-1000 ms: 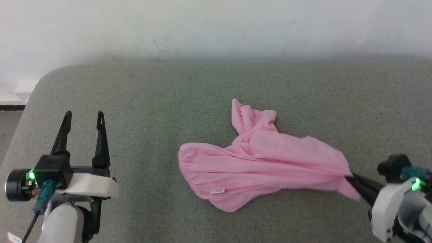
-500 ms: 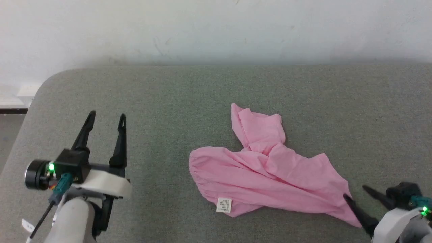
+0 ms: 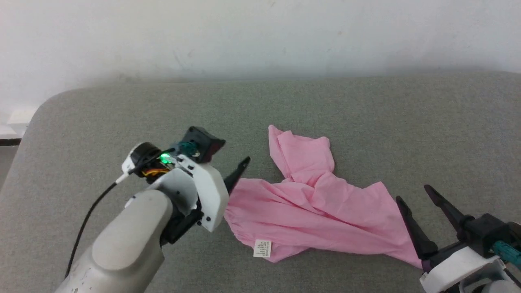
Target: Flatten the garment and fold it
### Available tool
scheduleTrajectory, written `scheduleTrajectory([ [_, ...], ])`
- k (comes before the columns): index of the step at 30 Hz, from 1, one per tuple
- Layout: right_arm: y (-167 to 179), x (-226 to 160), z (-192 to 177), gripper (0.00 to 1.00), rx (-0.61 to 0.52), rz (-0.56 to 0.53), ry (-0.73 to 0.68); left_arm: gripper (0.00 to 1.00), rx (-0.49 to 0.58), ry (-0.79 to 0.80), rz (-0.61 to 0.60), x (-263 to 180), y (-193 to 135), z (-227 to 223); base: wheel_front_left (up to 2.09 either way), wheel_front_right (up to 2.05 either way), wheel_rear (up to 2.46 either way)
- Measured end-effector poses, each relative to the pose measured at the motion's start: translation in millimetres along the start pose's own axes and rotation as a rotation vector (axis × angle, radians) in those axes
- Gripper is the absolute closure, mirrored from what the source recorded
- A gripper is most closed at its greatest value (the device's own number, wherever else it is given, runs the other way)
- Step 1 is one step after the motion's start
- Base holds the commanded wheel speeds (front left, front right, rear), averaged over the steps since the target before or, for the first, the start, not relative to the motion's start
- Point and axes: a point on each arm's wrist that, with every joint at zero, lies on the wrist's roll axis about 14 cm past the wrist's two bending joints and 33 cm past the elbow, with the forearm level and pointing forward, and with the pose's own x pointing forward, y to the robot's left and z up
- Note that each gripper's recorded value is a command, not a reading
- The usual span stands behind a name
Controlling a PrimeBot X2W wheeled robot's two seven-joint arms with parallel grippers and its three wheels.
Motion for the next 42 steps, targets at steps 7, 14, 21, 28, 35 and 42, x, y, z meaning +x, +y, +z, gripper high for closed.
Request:
scheduleTrajectory([
  [7, 1.0, -2.6, -12.6, 0.0, 0.008, -0.027, 0.034, 0.0, 0.041, 0.311, -0.226, 9.1, -43.5, -49.7, 0.0, 0.0, 0.0],
  [14, -1.2, -5.2, -26.0, 0.0, 0.015, -0.045, 0.068, 0.0, 0.067, 0.629, -0.358, -12.9, -66.1, -127.7, 0.0, 0.0, 0.0],
  [21, -6.8, -5.1, -33.2, 0.0, 0.017, -0.066, 0.081, 1.0, 0.126, 0.497, -0.358, 5.9, -57.2, -108.0, 0.0, 0.0, 0.0],
  [28, -2.6, -0.6, -27.0, 0.0, 0.022, -0.06, 0.048, 1.0, 0.219, 0.101, -0.164, 24.2, 9.0, -4.0, 0.0, 0.0, 0.0],
  [35, 7.3, -5.0, -31.4, 0.0, 0.037, -0.05, 0.052, 1.0, 0.258, 0.075, -0.044, -18.2, 23.0, -22.2, 0.0, 0.0, 0.0],
  [42, 17.6, -3.7, -38.7, 0.0, 0.046, -0.025, 0.071, 1.0, 0.055, 0.354, -0.128, -76.0, -34.0, -132.2, 0.0, 0.0, 0.0],
])
